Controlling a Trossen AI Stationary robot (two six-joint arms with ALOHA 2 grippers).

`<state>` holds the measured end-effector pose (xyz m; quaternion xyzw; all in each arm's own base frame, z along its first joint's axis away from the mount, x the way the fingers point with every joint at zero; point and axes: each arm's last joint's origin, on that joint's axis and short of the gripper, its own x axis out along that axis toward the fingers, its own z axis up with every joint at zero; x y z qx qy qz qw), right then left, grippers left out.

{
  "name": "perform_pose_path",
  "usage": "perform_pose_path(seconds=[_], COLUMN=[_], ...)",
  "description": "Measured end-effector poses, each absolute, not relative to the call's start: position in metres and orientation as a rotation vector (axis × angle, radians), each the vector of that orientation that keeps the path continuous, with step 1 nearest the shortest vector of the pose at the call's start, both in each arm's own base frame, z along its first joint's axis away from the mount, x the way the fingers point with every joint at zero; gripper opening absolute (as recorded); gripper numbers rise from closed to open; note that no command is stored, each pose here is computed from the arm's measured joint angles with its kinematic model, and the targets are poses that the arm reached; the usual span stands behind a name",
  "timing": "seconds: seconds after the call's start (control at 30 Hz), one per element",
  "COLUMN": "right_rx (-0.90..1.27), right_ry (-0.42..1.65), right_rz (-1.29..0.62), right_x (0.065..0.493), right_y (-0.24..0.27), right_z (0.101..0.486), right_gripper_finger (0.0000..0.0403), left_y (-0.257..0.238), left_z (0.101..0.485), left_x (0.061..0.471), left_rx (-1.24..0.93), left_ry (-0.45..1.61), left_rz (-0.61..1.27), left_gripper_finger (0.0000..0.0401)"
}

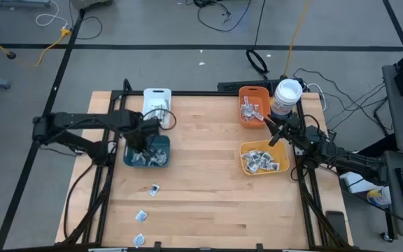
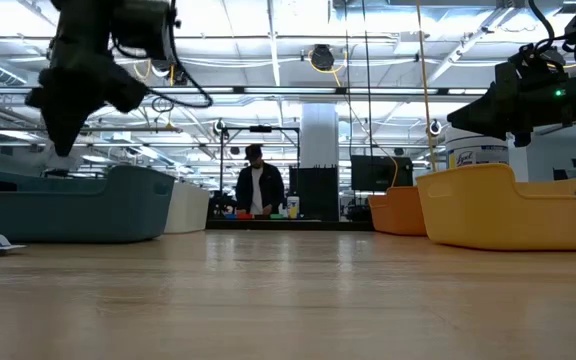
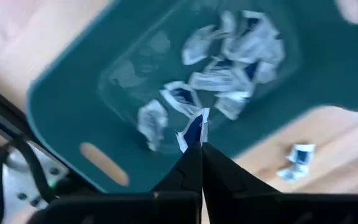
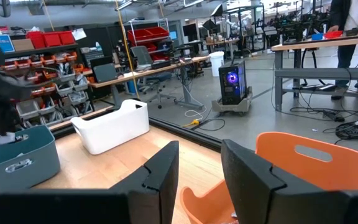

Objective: Pick & Place First Aid Supplies
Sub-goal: Put the alcohol pad into the blue bin

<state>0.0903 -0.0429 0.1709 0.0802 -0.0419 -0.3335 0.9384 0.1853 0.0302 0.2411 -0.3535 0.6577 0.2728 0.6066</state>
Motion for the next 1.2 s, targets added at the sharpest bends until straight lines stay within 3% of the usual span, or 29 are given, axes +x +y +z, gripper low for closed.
perform_pose_path(seconds=[0.37,0.6,0.73,1.03,1.2], right_rx=[0.164,0.164,0.164,0.164,0.164], right_ry=[-0.085,-0.086,-0.085,-0.085,-0.086], right_rz=[-0.681,-0.681,-0.681,-0.681,-0.681], right_x=[0.09,0.09,0.09,0.09,0.09], right_y=[-0.043,-0.043,-0.043,-0.043,-0.043], right_z=[0.171,0.171,0.171,0.171,0.171], right_gripper_finger=[0.0116,0.0116,0.0116,0.0116,0.0116], left_y=[0.053,0.055,0.056,0.057,0.051], left_z=[0.184,0.174,0.174,0.186,0.205], left_x=[0.163,0.158,0.16,0.167,0.176], left_rx=[-0.794,-0.806,-0.809,-0.839,-0.863], left_ry=[1.532,1.527,1.51,1.481,1.452], left_rz=[0.725,0.742,0.736,0.709,0.728], left_gripper_finger=[0.0,0.0009,0.0048,0.02,0.0248])
